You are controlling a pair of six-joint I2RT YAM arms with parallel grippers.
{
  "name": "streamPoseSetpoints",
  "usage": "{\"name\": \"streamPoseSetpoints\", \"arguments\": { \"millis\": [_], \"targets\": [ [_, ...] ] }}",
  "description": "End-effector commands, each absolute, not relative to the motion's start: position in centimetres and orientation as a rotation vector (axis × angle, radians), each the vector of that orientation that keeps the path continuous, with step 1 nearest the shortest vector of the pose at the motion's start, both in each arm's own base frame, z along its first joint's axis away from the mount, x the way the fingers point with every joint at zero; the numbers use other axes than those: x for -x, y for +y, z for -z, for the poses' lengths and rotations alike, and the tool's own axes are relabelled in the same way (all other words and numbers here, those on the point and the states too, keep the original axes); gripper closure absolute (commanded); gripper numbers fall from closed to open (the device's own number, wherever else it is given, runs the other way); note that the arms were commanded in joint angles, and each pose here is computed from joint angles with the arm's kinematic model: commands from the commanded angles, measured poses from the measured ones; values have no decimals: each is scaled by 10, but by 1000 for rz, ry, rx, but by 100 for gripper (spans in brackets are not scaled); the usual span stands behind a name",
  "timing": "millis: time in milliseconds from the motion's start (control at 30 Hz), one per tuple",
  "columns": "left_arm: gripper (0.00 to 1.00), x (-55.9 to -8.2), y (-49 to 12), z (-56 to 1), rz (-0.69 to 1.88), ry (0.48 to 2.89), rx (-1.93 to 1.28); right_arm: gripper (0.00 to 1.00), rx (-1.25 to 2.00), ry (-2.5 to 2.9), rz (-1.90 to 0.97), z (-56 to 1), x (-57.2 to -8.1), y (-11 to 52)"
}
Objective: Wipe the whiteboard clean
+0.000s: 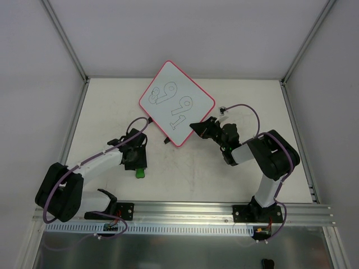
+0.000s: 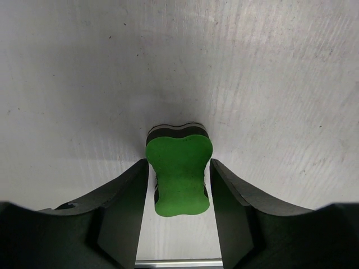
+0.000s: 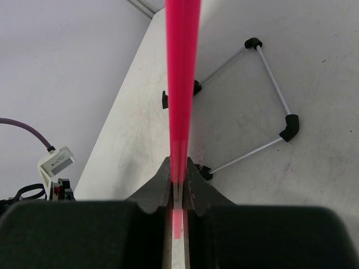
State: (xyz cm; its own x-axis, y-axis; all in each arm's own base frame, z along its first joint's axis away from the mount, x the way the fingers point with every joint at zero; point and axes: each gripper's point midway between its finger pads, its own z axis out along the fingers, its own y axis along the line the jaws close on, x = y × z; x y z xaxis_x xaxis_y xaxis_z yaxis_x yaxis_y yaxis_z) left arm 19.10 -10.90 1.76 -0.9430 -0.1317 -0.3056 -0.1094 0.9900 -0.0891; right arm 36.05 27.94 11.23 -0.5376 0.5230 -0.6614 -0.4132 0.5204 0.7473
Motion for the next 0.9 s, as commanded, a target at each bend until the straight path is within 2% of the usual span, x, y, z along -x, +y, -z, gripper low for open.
{"name": "streamPoseSetpoints", "arguments": {
  "millis": [0, 367, 500, 700, 733, 767, 867],
  "targets": [
    [51, -194, -109, -24, 133, 2788, 207, 100, -3, 1509, -1236, -173, -367, 281],
    [50, -189, -113, -23, 173, 2805, 216, 100, -11, 1512, -1233, -172, -368, 280],
    [59, -187, -114, -23, 184, 2807, 218, 100, -7, 1512, -1236, -172, -367, 281],
    [57, -185, -112, -16, 152, 2836, 218, 100, -9, 1512, -1236, -172, -368, 280],
    [58, -186, -111, -16, 146, 2833, 219, 100, -8, 1509, -1236, -173, -367, 280],
    [64, -186, -110, -15, 139, 2833, 220, 100, -9, 1512, -1235, -173, -367, 280],
    [65, -188, -110, -18, 139, 2815, 222, 100, -11, 1512, -1233, -173, -367, 280]
  ]
}}
